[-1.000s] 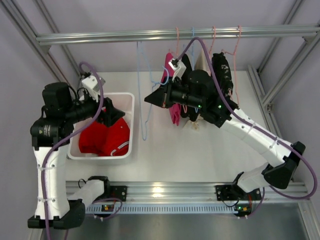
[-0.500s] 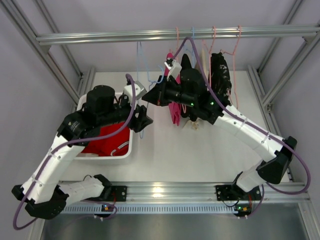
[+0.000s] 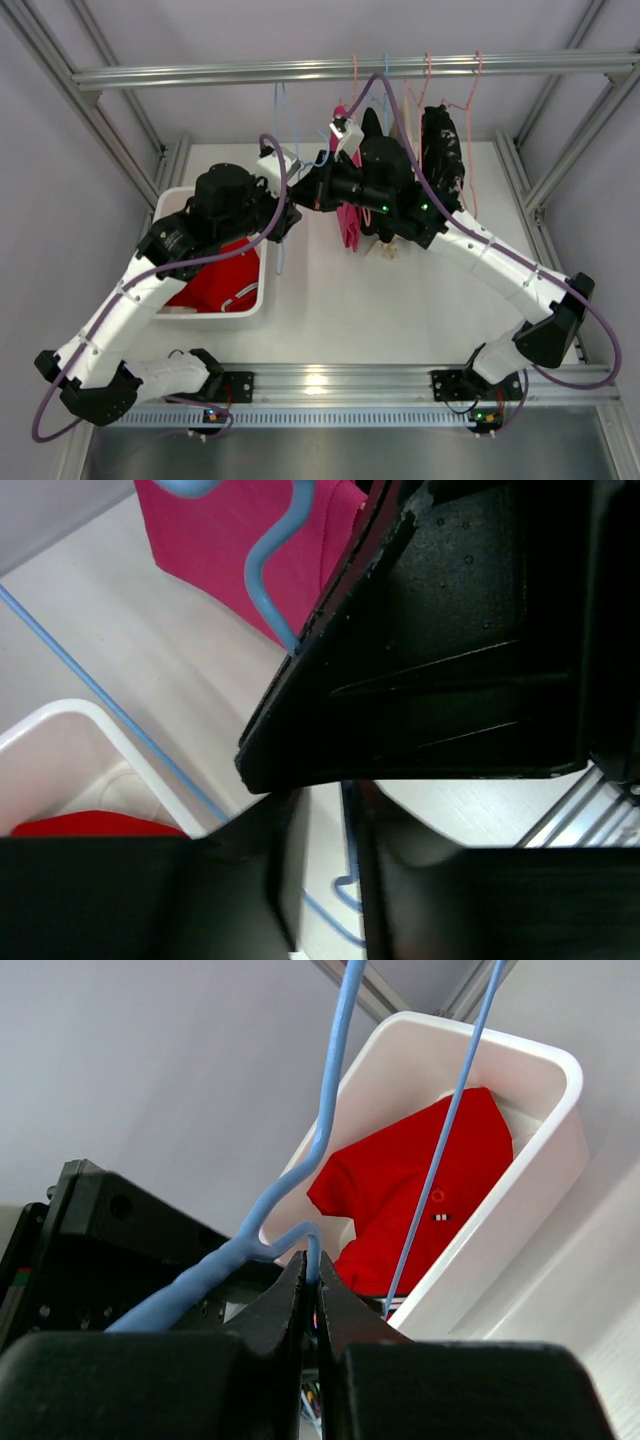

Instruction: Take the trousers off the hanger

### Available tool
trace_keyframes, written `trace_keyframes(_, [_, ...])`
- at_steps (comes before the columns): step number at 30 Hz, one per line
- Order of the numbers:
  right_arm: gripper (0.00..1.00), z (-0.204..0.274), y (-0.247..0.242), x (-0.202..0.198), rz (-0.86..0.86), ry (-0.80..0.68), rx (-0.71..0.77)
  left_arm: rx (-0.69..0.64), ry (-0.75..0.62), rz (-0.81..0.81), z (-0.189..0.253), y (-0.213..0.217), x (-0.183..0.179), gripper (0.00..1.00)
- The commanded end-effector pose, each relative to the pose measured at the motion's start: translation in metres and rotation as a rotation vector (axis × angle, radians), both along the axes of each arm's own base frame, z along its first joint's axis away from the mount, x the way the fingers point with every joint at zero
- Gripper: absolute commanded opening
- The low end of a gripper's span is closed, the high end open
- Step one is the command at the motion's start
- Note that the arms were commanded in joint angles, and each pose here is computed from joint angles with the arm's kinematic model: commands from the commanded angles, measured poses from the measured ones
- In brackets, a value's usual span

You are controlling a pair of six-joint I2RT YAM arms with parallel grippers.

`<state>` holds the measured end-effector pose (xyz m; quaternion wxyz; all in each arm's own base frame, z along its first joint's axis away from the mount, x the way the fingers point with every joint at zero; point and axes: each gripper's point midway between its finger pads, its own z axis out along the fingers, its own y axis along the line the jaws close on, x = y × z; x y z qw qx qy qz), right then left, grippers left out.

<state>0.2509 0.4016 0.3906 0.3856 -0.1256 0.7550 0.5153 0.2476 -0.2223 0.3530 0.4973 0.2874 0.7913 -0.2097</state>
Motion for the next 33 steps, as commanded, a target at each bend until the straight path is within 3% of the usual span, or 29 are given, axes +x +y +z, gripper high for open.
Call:
trace_keyframes(1, [0.0,0.036,-0.005,-0.019,0.033,-0.049,0.077,-0.05,-0.027,0.016,0.01,-0.005,0.005,0.2])
trace_keyframes(3, [0.0,0.036,-0.006,-0.019,0.035,-0.05,0.079,-0.06,-0.006,0.002,0.006,-0.006,0.0,0.1])
trace_keyframes(4, [0.0,0.037,-0.007,-0.02,0.035,-0.052,0.082,-0.062,0.004,-0.005,0.003,-0.007,-0.002,0.0])
trace_keyframes(5, [0.0,0.036,-0.008,-0.02,0.033,-0.054,0.081,-0.07,0.026,-0.008,-0.002,-0.007,-0.006,0.0])
trace_keyframes(9, [0.31,0.037,-0.016,-0.021,0.032,-0.082,0.073,-0.115,0.055,-0.022,-0.001,-0.002,-0.017,0.0])
trace_keyframes(11, [0.63,0.033,-0.02,-0.021,0.029,-0.09,0.062,-0.151,0.082,-0.022,0.001,-0.001,-0.022,0.0])
trace_keyframes(13, [0.76,0.036,-0.027,-0.024,0.033,-0.119,0.063,-0.2,0.109,-0.043,0.002,-0.001,-0.03,0.0])
trace_keyframes(14, [0.91,0.031,-0.029,-0.025,0.033,-0.121,0.051,-0.213,0.126,-0.046,-0.001,-0.001,-0.032,0.0])
trace_keyframes(16, [0.98,0.035,-0.036,-0.029,0.037,-0.154,0.049,-0.257,0.171,-0.043,-0.005,0.002,-0.036,0.0])
trace_keyframes(21, [0.99,0.035,-0.052,-0.042,0.056,-0.243,0.03,-0.329,0.22,-0.021,0.001,0.007,-0.03,0.0])
trace_keyframes(25, [1.0,0.041,-0.063,-0.05,0.067,-0.331,0.032,-0.394,0.194,-0.057,0.035,0.001,-0.021,0.0])
trace_keyframes(33, [0.99,0.055,-0.084,-0.059,0.063,-0.462,-0.002,-0.493,0.239,-0.005,0.072,0.002,0.034,0.0])
